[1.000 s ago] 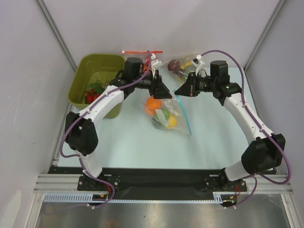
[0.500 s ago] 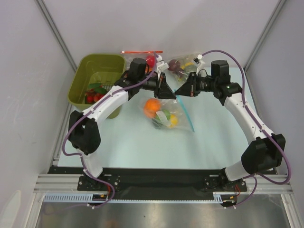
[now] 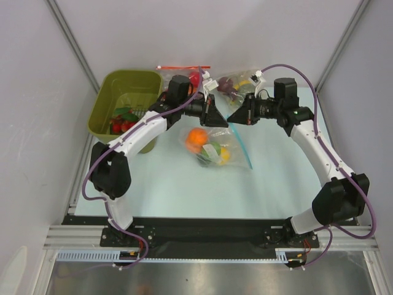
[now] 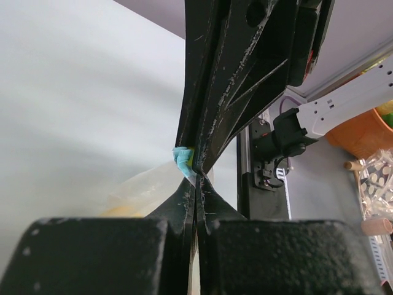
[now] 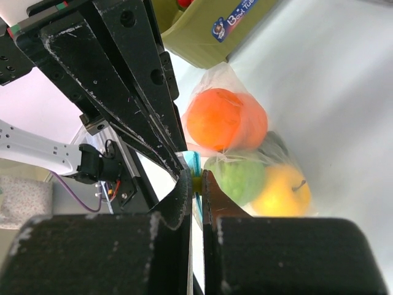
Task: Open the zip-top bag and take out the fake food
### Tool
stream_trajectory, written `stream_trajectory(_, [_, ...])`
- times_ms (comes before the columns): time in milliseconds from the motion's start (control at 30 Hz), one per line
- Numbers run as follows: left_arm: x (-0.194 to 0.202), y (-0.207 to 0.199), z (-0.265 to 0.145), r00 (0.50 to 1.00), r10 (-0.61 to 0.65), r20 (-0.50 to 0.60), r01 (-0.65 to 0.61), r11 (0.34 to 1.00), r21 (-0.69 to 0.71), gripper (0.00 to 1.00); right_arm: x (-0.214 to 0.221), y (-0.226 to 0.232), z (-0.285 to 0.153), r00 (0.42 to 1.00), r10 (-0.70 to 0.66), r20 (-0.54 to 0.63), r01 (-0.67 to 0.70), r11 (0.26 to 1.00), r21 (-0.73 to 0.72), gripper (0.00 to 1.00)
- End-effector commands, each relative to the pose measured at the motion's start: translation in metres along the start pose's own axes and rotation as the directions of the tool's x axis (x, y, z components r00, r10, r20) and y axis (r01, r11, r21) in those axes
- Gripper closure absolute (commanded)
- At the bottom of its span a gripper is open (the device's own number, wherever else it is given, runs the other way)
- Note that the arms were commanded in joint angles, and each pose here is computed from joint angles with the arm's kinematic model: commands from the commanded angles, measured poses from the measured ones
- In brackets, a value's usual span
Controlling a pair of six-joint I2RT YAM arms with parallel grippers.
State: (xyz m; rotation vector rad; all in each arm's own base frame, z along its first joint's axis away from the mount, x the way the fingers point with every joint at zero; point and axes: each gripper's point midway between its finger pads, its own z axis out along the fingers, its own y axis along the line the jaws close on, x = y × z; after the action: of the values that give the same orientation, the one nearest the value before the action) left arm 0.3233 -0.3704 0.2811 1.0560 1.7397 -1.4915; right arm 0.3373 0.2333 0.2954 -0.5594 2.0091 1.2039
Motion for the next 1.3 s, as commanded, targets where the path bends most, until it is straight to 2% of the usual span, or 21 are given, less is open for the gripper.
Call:
stream_trajectory(0, [-0.032,-0.003,-0.006,0.990,0.110,0.085,-0.111,0.994,0.005,1.00,0.021,0.004,-0.005,0.998,0.023,-0.059,-0.024,1.000,-0.007,1.00])
stream_trajectory(800, [-0.049,0.036,-0.038,0.982,0.107,0.155,-0.079,0.980,-0.181,1.00,0.034,0.001,-0.018,0.996,0.036,-0.084,-0.035,0.999,0.010,1.00])
stream_trajectory(1267, [-0.044,0.071,-0.071,0.981,0.111,0.157,-0.040,0.916,-0.399,1.00,0.039,0.003,-0.020,0.995,0.042,-0.094,-0.041,0.999,0.010,1.00])
